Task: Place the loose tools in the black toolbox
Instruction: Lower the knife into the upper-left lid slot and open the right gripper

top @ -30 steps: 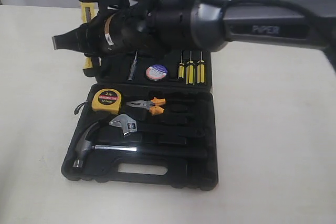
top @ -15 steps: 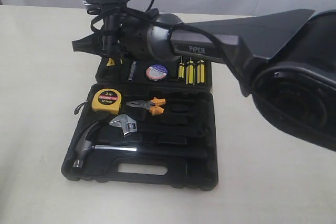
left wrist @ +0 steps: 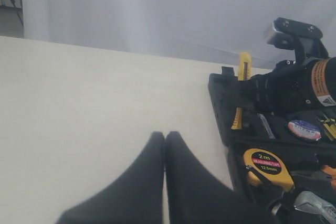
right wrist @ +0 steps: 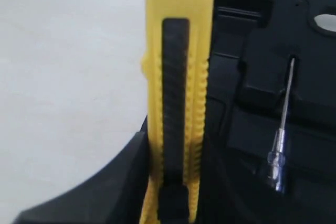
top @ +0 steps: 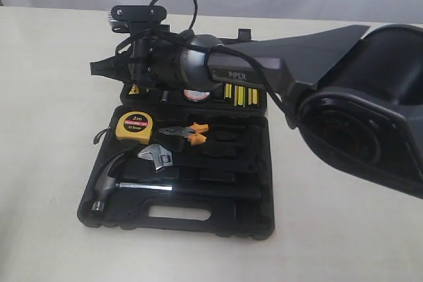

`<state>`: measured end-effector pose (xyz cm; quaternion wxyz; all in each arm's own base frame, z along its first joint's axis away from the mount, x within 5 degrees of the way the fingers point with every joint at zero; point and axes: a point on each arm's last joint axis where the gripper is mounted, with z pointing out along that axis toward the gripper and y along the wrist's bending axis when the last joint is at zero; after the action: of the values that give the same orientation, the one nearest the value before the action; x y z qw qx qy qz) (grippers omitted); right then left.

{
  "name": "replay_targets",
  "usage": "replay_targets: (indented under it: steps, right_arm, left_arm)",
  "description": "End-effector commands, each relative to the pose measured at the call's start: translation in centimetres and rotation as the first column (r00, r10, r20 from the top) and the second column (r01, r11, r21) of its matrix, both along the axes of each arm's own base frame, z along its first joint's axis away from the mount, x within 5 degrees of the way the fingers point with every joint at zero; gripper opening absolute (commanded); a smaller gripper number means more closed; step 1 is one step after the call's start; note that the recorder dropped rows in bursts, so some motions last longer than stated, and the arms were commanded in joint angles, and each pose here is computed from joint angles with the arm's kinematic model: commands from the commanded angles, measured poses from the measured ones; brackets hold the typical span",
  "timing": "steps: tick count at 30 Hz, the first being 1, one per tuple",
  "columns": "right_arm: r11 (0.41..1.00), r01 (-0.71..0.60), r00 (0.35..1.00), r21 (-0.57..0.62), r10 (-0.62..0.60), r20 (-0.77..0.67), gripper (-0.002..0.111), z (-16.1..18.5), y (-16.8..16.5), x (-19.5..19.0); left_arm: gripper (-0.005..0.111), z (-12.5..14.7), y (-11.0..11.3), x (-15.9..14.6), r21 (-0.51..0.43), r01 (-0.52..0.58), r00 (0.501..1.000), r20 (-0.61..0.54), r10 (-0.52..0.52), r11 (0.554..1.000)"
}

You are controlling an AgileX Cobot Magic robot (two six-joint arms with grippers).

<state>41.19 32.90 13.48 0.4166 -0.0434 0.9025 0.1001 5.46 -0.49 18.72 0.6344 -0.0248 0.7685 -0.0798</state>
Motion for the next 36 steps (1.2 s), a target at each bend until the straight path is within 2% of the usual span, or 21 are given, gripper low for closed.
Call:
replay_targets:
  steps: [1, 5, 7, 12, 19, 20, 22, 25, 26, 29, 32, 36]
  right_arm:
    - [0.998, -0.064, 0.998, -0.014, 0.064, 0.005, 0.024, -0.5, 1.0, -0.6]
    - [0.998, -0.063, 0.998, -0.014, 0.064, 0.005, 0.05, -0.5, 1.0, -0.6]
    - [0.998, -0.05, 0.999, -0.027, 0.05, 0.001, 0.056, -0.6, 0.9, -0.6]
    - [0.997, 0.005, 1.0, -0.078, -0.005, -0.012, 0.058, -0.8, 0.2, -0.5]
    - [0.995, -0.021, 0.999, -0.094, 0.024, 0.028, 0.057, -0.3, 0.3, -0.3]
    - [0.995, -0.025, 0.999, -0.092, 0.029, 0.04, 0.056, 0.1, 0.4, -0.2]
    - [0.995, -0.031, 0.997, -0.095, 0.037, 0.061, 0.046, 0.6, 0.6, 0.0]
    - [0.995, -0.036, 0.995, -0.09, 0.044, 0.086, 0.016, 1.3, 0.8, 0.3]
    - [0.996, -0.039, 0.995, -0.085, 0.047, 0.089, 0.001, 1.4, 0.9, 0.3]
    - [0.994, -0.063, 0.991, -0.089, 0.073, 0.111, 0.0, 1.6, 1.1, 0.4]
    - [0.986, -0.084, 0.984, -0.147, 0.106, 0.144, 0.0, 1.3, 0.9, 0.8]
    - [0.986, -0.059, 0.989, -0.154, 0.079, 0.127, 0.0, -0.1, 0.5, 1.2]
  left_arm:
    - [0.0, 0.1, 0.0, 0.0, 0.004, 0.005, 1.0, 0.001, -0.005, 1.0]
    - [0.0, 0.1, 0.0, 0.0, 0.004, 0.005, 1.0, 0.001, -0.005, 1.0]
    - [0.0, 0.1, 0.0, 0.0, 0.004, 0.005, 1.0, 0.001, -0.005, 1.0]
    - [0.0, 0.1, 0.0, 0.0, 0.004, 0.005, 1.0, 0.001, -0.005, 1.0]
    - [0.0, 0.1, 0.0, 0.0, 0.004, 0.005, 1.0, 0.001, -0.005, 1.0]
    - [0.0, 0.1, 0.0, 0.0, 0.004, 0.005, 1.0, 0.001, -0.005, 1.0]
    - [0.0, 0.1, 0.0, 0.0, 0.004, 0.005, 1.0, 0.001, -0.005, 1.0]
    - [0.0, 0.1, 0.0, 0.0, 0.004, 0.005, 1.0, 0.001, -0.005, 1.0]
    - [0.0, 0.1, 0.0, 0.0, 0.004, 0.005, 1.0, 0.001, -0.005, 1.0]
    - [0.0, 0.1, 0.0, 0.0, 0.004, 0.005, 1.0, 0.001, -0.005, 1.0]
    - [0.0, 0.1, 0.0, 0.0, 0.004, 0.005, 1.0, 0.001, -0.005, 1.0]
    - [0.0, 0.1, 0.0, 0.0, -0.002, 0.006, 1.0, 0.0, -0.006, 1.0]
